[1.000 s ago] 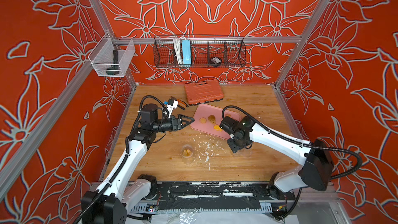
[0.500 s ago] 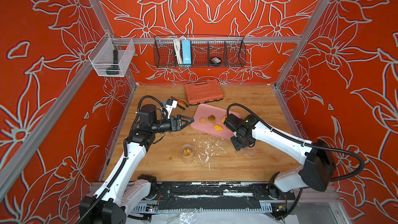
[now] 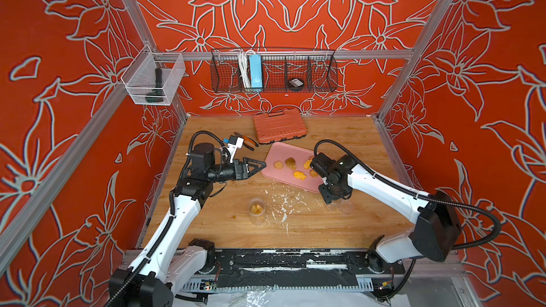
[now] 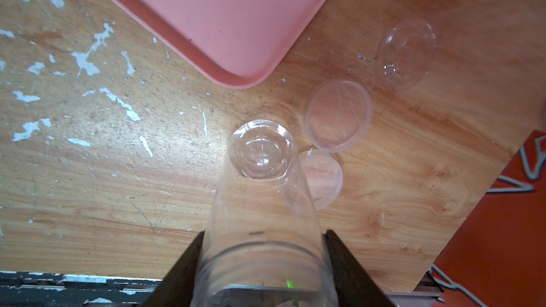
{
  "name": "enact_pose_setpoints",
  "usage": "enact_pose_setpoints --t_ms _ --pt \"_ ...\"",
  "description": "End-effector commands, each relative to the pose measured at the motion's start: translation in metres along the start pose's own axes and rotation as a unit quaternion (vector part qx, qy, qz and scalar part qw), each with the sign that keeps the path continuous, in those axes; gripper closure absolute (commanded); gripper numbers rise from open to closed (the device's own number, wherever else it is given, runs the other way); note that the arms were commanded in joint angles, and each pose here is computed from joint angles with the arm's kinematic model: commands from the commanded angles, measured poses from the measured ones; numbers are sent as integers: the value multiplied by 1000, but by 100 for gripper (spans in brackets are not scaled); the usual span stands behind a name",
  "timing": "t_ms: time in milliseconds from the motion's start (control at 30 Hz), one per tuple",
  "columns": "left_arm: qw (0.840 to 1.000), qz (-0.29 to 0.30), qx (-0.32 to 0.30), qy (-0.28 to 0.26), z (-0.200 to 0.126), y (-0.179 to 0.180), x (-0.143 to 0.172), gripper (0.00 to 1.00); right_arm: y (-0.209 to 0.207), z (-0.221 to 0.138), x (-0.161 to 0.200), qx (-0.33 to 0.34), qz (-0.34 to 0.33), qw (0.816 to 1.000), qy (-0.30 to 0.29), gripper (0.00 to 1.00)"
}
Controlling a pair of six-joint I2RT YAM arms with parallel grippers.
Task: Pour the cookies out of the jar
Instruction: Place the jar at the center of the board.
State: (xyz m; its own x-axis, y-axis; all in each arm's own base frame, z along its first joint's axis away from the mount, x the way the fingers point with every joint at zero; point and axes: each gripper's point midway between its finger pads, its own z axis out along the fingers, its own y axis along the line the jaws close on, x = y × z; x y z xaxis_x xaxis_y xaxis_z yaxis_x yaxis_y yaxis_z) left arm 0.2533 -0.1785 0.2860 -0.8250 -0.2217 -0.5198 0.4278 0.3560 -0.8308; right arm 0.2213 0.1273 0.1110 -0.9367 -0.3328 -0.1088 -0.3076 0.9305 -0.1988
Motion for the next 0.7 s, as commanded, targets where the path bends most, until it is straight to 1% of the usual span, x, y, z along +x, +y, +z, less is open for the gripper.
enact_pose_setpoints --t_ms 0,67,333,667 --pt "1000 20 4 -8 -3 -8 -6 8 -5 6 2 12 -8 1000 11 44" --pt "1000 20 3 -8 -3 -8 -6 8 -4 6 2 11 -8 1000 13 38" --pt "1000 19 5 -8 -3 -8 -6 8 -4 5 3 10 -5 1000 14 23" --pt "1000 16 5 -6 -3 -8 -6 8 -5 4 4 10 -5 1000 13 14"
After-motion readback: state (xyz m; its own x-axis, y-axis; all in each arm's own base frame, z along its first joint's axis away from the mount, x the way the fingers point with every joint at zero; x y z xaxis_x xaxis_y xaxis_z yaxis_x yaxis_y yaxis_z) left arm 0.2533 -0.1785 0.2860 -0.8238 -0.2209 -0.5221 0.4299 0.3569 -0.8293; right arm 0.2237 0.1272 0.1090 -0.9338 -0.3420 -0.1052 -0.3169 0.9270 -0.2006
